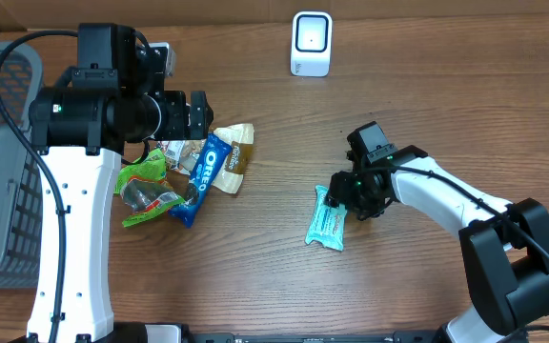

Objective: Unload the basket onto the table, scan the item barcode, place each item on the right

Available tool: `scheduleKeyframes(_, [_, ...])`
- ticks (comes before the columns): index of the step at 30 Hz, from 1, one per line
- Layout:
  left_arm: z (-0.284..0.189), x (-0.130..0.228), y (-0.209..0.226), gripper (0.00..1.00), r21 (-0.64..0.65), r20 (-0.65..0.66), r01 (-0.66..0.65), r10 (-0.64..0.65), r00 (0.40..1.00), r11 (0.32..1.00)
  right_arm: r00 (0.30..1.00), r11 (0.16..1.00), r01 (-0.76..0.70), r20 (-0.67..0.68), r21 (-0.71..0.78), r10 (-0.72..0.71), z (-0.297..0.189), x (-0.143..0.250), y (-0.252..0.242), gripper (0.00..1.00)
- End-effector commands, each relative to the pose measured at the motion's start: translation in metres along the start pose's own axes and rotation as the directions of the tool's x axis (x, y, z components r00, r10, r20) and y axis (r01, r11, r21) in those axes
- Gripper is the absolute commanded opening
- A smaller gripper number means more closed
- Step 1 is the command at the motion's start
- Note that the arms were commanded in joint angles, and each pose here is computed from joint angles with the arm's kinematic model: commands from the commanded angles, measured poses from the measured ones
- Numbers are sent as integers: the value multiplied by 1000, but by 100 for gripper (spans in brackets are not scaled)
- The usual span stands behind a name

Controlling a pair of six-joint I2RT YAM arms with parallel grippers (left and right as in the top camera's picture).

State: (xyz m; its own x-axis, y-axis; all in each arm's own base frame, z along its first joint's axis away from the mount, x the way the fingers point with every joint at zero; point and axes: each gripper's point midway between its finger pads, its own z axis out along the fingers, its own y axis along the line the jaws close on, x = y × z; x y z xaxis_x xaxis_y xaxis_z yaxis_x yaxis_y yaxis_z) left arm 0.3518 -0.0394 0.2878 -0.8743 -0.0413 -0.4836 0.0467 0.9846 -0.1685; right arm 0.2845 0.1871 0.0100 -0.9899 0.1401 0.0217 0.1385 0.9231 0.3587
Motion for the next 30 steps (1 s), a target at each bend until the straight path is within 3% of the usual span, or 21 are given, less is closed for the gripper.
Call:
scheduleKeyframes(1, [3, 1, 1, 100, -6, -8, 12, -12, 1000, 1000, 999, 994, -33, 29, 104, 30, 6, 2, -24, 43])
scheduleKeyframes(5, [3, 1, 1, 100, -6, -8, 12, -12, 1000, 1000, 997, 993, -21, 70, 115, 13, 4, -8, -23, 26])
scheduleKeyframes(10, [3, 1, 1, 100, -6, -8, 12, -12, 1000, 1000, 990, 989, 93, 92, 112, -104, -10, -24, -9, 5])
scheduleKeyframes(15, [3, 1, 1, 100, -6, -8, 12, -12, 1000, 1000, 979, 963, 121, 130, 241, -155, -41, -44, -12, 4])
scheduleKeyframes(25, [3, 1, 1, 100, -6, -8, 12, -12, 1000, 1000, 943, 840, 39, 259, 541, -211, -96, -79, -45, 4])
scheduleKeyframes(30, [3, 1, 1, 100, -6, -8, 12, -12, 1000, 1000, 918, 731, -4, 292, 682, -267, -117, -85, -64, 4])
